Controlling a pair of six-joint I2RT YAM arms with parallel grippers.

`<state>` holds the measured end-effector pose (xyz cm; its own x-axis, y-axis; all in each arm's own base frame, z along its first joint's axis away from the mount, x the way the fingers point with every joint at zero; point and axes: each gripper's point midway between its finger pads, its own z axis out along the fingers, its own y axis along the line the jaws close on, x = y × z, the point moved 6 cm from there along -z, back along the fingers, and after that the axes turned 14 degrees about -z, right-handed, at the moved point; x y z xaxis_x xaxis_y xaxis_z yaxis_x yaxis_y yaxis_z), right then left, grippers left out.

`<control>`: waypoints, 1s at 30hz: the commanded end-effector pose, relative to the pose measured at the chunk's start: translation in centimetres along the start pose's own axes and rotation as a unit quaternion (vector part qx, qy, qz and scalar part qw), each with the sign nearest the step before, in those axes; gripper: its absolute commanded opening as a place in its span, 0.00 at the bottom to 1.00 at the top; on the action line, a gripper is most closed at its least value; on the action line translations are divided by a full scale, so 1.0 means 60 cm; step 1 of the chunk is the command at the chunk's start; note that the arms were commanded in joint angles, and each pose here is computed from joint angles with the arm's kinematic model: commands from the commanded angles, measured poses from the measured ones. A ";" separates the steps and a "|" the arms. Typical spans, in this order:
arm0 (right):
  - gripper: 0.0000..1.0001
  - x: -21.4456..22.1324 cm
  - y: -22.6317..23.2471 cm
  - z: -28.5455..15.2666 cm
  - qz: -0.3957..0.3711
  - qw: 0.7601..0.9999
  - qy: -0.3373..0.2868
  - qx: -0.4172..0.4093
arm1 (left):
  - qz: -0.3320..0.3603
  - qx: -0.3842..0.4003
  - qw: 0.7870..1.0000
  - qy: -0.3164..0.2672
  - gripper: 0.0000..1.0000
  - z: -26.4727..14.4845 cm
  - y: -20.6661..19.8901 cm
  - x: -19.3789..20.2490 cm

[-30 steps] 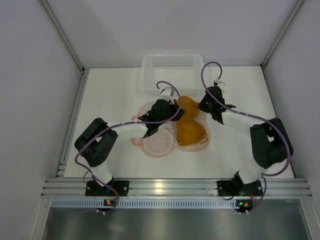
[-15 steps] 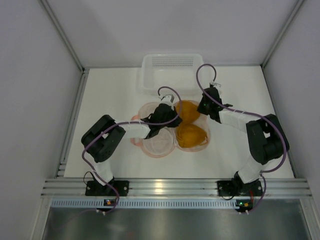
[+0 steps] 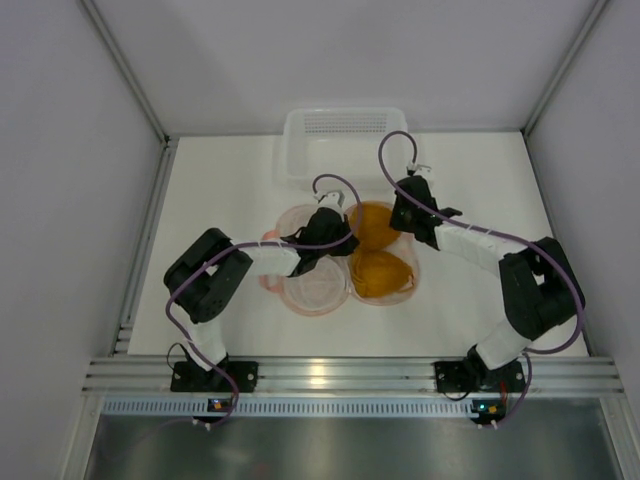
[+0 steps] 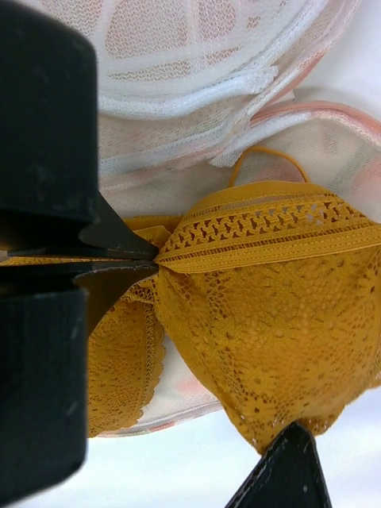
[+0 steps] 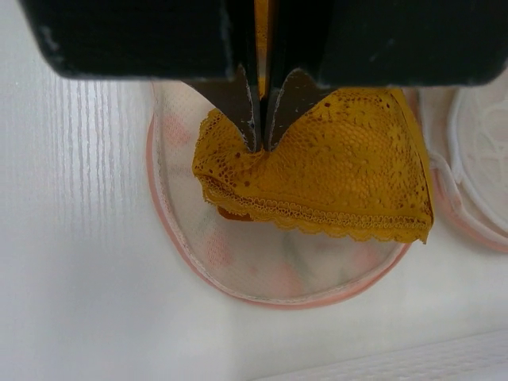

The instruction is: Place the bra in the laundry bag and zip it closed

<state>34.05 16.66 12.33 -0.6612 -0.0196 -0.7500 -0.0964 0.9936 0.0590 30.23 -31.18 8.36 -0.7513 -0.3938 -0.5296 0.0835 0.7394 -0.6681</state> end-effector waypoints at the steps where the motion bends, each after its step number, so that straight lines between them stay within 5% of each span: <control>1: 0.00 -0.057 0.000 -0.035 -0.013 0.998 -0.055 0.023 | -0.004 -0.010 1.000 -0.013 0.00 -0.012 0.001 -0.016; 17: 0.00 -0.026 0.010 0.017 -0.033 0.999 -0.002 0.029 | -0.001 -0.010 1.000 -0.005 0.04 -0.012 0.002 -0.018; 22: 0.04 -0.047 0.018 0.013 -0.040 0.999 -0.005 0.019 | 0.039 -0.013 0.999 0.000 0.29 -0.029 -0.020 -0.041; 23: 0.08 -0.051 0.018 0.012 -0.041 0.999 -0.006 0.020 | 0.045 -0.010 0.999 -0.006 0.42 -0.031 -0.035 -0.056; 30: 0.37 -0.066 0.030 -0.011 -0.065 0.998 0.019 -0.015 | 0.090 -0.019 0.994 -0.059 0.63 -0.097 -0.077 -0.125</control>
<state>36.03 17.87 14.01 -0.6767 -0.1243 -0.7257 -0.1498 0.9883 -0.0295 30.94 -29.55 13.03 -0.7367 -0.2973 -0.6073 0.1319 0.8177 -0.5603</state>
